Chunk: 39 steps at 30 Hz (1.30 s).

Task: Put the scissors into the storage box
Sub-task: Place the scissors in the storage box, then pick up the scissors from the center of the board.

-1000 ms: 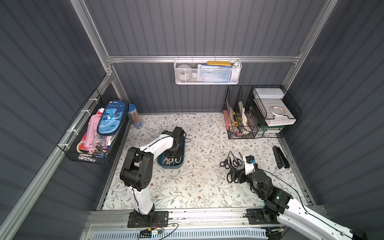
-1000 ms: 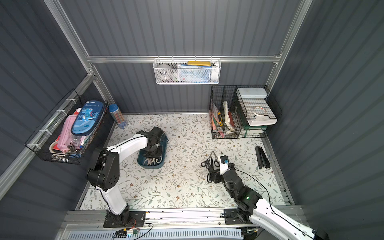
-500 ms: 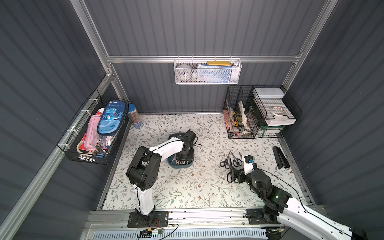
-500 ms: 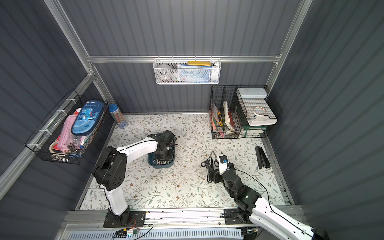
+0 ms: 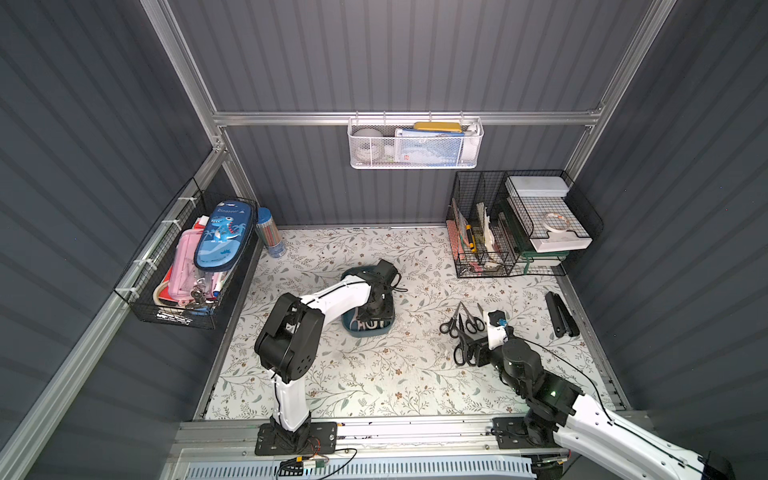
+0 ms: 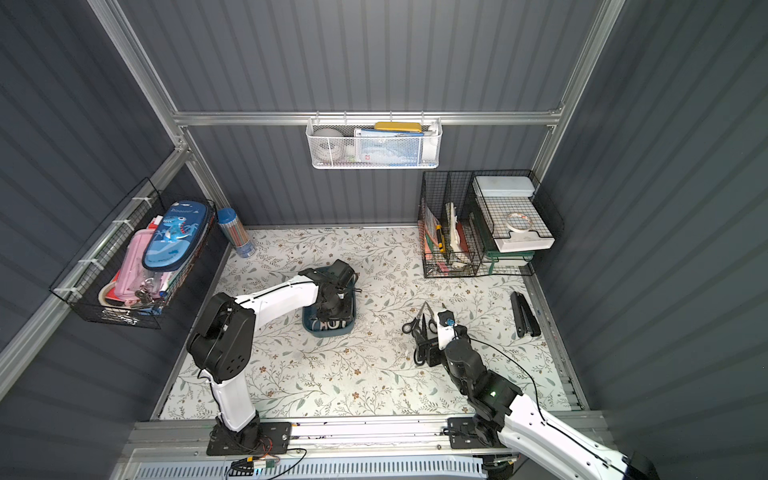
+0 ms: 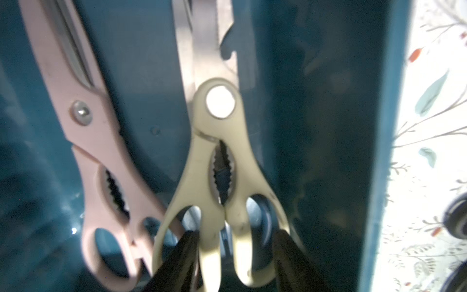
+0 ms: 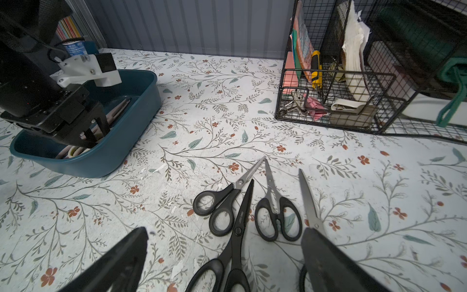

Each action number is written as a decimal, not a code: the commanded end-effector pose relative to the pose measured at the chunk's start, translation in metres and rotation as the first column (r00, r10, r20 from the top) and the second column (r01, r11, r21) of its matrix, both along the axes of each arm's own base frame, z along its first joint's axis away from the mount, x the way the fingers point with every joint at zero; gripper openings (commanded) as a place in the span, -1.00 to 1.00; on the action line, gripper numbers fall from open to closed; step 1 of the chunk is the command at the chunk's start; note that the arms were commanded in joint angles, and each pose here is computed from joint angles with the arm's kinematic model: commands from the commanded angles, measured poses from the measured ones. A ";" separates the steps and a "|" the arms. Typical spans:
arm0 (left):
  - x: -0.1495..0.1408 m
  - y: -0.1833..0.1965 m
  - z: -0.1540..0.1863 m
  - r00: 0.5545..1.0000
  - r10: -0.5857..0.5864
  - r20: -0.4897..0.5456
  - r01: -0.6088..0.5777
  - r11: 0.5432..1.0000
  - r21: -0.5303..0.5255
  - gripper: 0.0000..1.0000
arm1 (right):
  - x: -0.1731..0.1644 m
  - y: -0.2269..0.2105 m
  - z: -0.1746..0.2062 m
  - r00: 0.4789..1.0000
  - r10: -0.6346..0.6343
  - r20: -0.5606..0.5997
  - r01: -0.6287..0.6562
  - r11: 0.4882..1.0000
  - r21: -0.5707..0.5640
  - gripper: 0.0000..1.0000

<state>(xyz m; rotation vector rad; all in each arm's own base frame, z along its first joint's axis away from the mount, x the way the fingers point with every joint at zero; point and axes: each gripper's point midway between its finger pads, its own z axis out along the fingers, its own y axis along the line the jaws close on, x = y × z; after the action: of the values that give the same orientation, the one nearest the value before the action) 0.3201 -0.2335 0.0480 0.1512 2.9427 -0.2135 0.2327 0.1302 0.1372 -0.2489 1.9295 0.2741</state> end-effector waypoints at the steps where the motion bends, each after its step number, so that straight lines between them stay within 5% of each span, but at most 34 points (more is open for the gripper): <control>1: 0.015 -0.007 0.025 0.998 0.016 0.059 -0.015 1.000 -0.019 0.07 | 0.003 0.004 0.018 0.999 0.006 0.035 -0.007 1.000 0.030 0.98; 6: 0.038 -0.007 0.098 0.963 0.023 0.268 -0.004 0.998 -0.071 0.18 | 0.004 0.003 0.018 0.999 -0.006 0.035 0.005 1.000 0.030 0.98; 8: 0.037 0.012 0.115 0.933 0.051 0.356 -0.039 0.998 -0.042 0.41 | 0.004 0.002 0.018 0.999 -0.010 0.037 0.009 0.999 0.031 0.98; 12: 0.023 0.051 0.143 0.860 0.035 0.508 -0.059 0.998 0.030 0.51 | 0.011 -0.005 0.020 0.996 -0.079 0.032 0.078 0.997 0.027 0.98; 17: -0.008 0.088 0.167 0.778 -0.074 0.624 0.005 0.994 0.111 0.66 | 0.027 0.004 0.008 0.976 -0.123 -0.178 0.120 0.992 -0.024 0.98; 20: -0.034 0.097 0.176 0.728 -0.129 0.673 0.082 0.992 0.101 0.98 | 0.022 0.016 -0.010 0.900 -0.127 -0.417 0.103 0.991 -0.080 0.79; 23: -0.061 0.088 0.172 0.666 -0.238 0.707 0.254 0.963 0.086 0.99 | 0.010 0.012 -0.029 0.803 -0.174 -0.570 0.115 0.984 -0.138 0.50; 27: -0.089 0.070 0.164 0.586 -0.303 0.751 0.431 0.902 0.027 0.99 | -0.011 0.000 -0.056 0.625 -0.165 -0.763 0.181 0.981 -0.064 0.24; 29: -0.091 0.064 0.166 0.553 -0.309 0.773 0.464 0.885 0.022 0.99 | -0.018 0.000 -0.058 0.601 -0.147 -0.786 0.164 0.985 -0.059 0.13; 34: -0.085 0.057 0.146 0.585 -0.370 0.722 0.488 0.871 0.051 0.99 | -0.029 0.000 -0.077 0.530 -0.152 -0.834 0.115 0.988 -0.107 -0.08; 39: -0.096 0.021 0.116 0.634 -0.475 0.610 0.634 0.771 -0.058 0.99 | -0.032 0.000 -0.095 0.484 -0.219 -0.847 0.069 0.975 -0.212 -0.12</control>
<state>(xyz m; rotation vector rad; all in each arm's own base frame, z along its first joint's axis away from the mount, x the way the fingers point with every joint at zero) 0.2342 -0.1866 0.1629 0.7995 2.1641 -0.3987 0.2075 0.1300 0.0454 0.0142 2.9479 0.1871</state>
